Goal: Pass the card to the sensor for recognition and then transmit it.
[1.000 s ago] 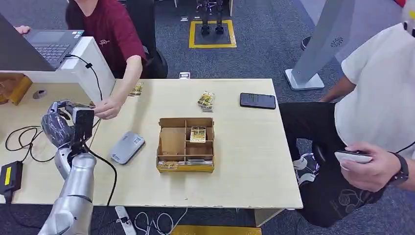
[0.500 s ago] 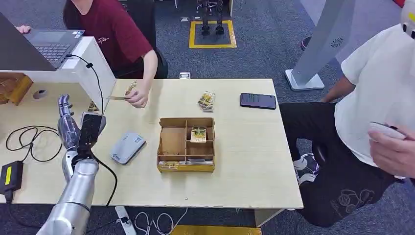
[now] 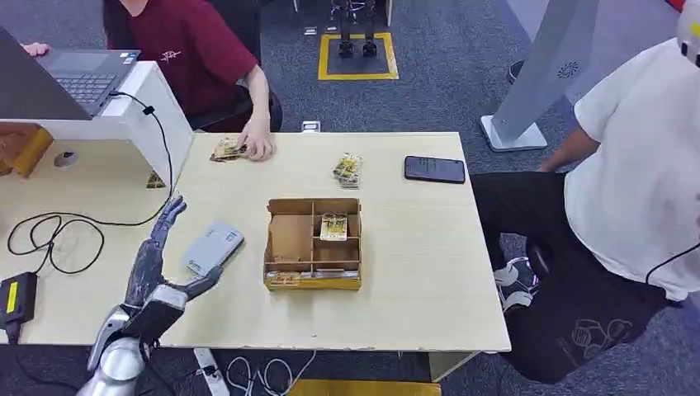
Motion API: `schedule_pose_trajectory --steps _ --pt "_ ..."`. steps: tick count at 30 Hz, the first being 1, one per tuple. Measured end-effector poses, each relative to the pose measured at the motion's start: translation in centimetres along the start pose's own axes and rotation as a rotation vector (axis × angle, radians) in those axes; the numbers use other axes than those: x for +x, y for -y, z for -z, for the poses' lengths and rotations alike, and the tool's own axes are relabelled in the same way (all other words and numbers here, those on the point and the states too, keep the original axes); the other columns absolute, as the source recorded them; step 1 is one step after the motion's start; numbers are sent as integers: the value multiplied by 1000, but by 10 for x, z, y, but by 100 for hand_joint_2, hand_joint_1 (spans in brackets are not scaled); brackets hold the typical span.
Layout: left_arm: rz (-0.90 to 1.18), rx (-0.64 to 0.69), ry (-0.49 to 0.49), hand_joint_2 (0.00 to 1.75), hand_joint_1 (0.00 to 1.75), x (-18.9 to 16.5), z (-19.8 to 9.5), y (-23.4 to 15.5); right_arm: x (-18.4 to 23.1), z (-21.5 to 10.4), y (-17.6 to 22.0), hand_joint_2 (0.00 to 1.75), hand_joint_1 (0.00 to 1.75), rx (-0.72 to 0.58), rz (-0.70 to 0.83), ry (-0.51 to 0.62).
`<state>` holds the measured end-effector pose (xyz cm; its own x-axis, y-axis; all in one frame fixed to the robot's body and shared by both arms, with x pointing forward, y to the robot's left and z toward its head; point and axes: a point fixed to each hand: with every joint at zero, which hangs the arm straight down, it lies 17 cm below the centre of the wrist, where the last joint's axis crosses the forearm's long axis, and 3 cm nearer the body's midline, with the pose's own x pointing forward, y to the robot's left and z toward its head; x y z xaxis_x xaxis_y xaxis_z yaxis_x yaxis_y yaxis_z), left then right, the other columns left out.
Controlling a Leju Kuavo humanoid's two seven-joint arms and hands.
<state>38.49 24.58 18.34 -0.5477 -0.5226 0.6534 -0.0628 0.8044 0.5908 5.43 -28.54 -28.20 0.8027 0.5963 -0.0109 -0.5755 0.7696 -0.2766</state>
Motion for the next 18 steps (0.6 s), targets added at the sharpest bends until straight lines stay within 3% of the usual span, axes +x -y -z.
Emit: schedule_pose_trajectory --steps 8,18 --pt "291 -16 156 175 0 60 -37 12 0 0 1 175 0 -5 24 -1" --pt "551 4 201 175 0 87 -66 40 -2 1 3 175 0 -13 23 -13"
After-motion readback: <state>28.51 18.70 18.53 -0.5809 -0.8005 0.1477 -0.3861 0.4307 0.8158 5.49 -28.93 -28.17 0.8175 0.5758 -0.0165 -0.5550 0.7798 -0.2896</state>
